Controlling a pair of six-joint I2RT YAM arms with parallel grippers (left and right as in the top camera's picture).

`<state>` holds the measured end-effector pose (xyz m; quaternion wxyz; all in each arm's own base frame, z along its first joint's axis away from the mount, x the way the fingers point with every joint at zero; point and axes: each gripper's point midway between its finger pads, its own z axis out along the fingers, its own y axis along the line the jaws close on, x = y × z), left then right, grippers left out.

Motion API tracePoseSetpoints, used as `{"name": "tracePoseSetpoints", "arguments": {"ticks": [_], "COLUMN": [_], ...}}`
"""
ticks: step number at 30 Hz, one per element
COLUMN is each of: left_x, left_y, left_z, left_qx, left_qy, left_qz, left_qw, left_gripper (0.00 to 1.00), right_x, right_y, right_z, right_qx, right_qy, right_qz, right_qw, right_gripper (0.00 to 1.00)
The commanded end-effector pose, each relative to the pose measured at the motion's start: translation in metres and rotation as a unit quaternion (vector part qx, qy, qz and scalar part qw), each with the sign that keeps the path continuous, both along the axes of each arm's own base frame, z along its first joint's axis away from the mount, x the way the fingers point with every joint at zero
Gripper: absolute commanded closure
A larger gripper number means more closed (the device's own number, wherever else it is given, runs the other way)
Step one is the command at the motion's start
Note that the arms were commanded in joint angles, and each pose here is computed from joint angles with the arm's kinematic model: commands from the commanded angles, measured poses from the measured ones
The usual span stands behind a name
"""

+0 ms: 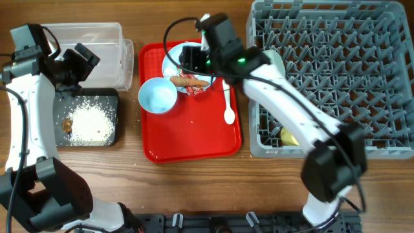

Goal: Sort waste into correct bins and load items into the dishwasher rack
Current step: 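Grasp the light blue bowl on the red tray with the right gripper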

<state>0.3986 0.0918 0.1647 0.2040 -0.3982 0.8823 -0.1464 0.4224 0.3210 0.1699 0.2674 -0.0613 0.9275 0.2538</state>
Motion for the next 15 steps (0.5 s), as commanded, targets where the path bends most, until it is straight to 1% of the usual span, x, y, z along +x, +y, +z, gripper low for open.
{"name": "tracePoseSetpoints", "arguments": {"ticks": [1, 3, 5, 6, 8, 10, 11, 13, 14, 15], "left_x": [0.001, 0.001, 0.001, 0.001, 0.001, 0.001, 0.001, 0.001, 0.001, 0.001], "left_y": [0.004, 0.004, 0.004, 0.004, 0.004, 0.004, 0.004, 0.004, 0.004, 0.004], "left_z": [0.011, 0.011, 0.011, 0.011, 0.011, 0.011, 0.011, 0.011, 0.011, 0.011], "left_qx": [0.011, 0.011, 0.011, 0.011, 0.011, 0.011, 0.011, 0.011, 0.011, 0.011], "left_qy": [-0.013, -0.013, -0.013, -0.013, -0.013, -0.013, -0.013, -0.013, -0.013, -0.013], "left_qz": [0.003, 0.003, 0.003, 0.003, 0.003, 0.003, 0.003, 0.003, 0.003, 0.003], "left_qw": [1.0, 1.0, 1.0, 1.0, 1.0, 1.0, 1.0, 1.0, 1.0, 1.0], "left_gripper": [0.0, 0.0, 0.0, 0.0, 0.0, 0.0, 0.0, 0.0, 0.0, 0.0], "right_x": [-0.024, -0.034, -0.045, -0.048, -0.05, -0.053, -0.054, -0.054, -0.056, -0.058], "right_y": [0.027, 0.037, 0.046, 0.047, 0.046, 0.046, 0.045, 0.045, 0.047, 0.049], "right_z": [-0.08, -0.104, -0.123, -0.131, -0.144, -0.155, -0.161, -0.161, -0.161, -0.16], "right_qx": [-0.014, -0.03, -0.042, -0.049, -0.058, -0.062, -0.064, -0.064, -0.058, -0.053], "right_qy": [0.104, 0.122, 0.135, 0.14, 0.152, 0.163, 0.171, 0.172, 0.177, 0.181], "right_qz": [-0.03, -0.034, -0.029, -0.027, -0.029, -0.029, -0.034, -0.034, -0.028, -0.024], "right_qw": [0.994, 0.992, 0.99, 0.989, 0.986, 0.984, 0.983, 0.983, 0.982, 0.982], "right_gripper": [0.33, 0.42, 0.47, 0.56, 0.62, 0.69, 0.75, 0.91, 0.96, 0.96]}}
